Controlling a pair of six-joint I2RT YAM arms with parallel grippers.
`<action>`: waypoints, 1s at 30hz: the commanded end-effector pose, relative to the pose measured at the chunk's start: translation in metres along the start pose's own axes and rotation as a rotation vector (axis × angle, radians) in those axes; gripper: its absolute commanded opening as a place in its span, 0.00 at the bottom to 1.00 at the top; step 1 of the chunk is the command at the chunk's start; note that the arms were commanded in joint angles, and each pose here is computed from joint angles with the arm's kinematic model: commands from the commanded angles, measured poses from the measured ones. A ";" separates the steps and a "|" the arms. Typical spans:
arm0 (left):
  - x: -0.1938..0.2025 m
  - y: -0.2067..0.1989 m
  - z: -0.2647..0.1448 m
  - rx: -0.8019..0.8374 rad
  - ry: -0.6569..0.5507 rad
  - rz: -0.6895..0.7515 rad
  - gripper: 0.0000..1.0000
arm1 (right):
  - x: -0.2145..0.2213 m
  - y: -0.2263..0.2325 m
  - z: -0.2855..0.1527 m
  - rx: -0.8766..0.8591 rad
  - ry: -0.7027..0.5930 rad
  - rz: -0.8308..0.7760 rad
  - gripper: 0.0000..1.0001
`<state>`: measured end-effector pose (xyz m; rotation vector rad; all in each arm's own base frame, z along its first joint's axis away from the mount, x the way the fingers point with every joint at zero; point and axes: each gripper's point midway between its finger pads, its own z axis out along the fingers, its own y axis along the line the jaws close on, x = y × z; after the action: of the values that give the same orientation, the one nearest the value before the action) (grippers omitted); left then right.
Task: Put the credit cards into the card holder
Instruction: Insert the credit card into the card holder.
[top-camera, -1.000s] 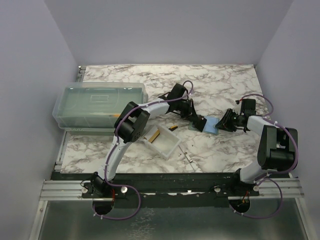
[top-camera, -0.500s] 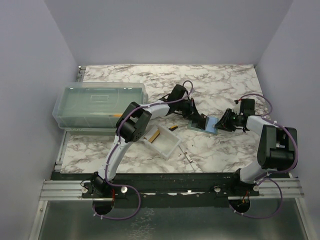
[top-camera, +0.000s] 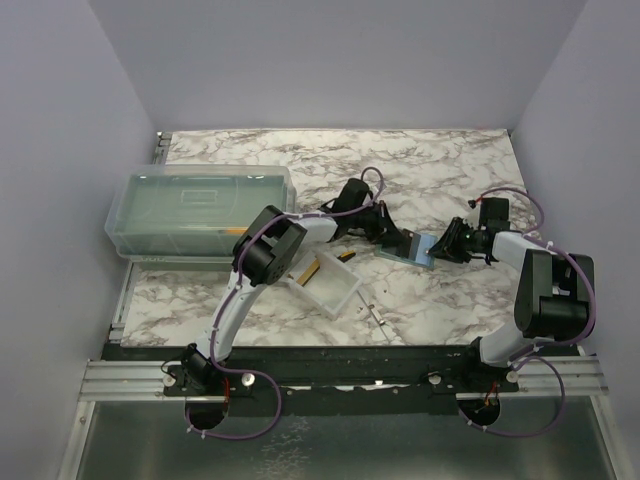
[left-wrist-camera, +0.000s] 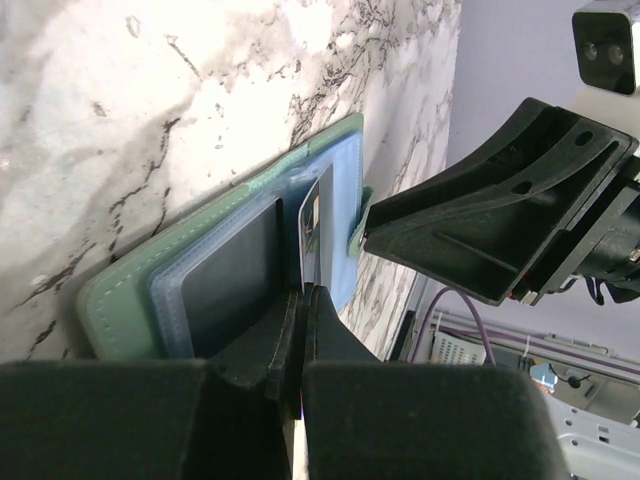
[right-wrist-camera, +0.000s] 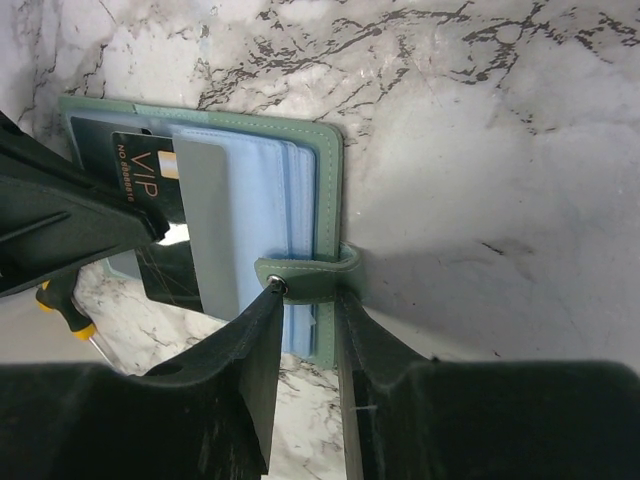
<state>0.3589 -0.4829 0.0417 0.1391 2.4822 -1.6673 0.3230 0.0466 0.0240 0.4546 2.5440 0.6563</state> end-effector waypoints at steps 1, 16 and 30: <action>0.014 0.003 0.014 -0.041 -0.033 0.008 0.00 | 0.018 0.010 0.005 -0.062 0.054 0.037 0.30; 0.007 0.006 -0.002 -0.355 -0.082 0.188 0.36 | 0.015 0.010 -0.001 -0.042 0.029 0.037 0.29; 0.036 -0.018 0.026 -0.351 0.000 0.303 0.50 | 0.014 0.012 -0.003 -0.047 0.021 0.040 0.29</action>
<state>0.3412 -0.4995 0.0527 0.3403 2.5261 -1.1760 0.3202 0.0535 0.0248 0.4898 2.5312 0.6978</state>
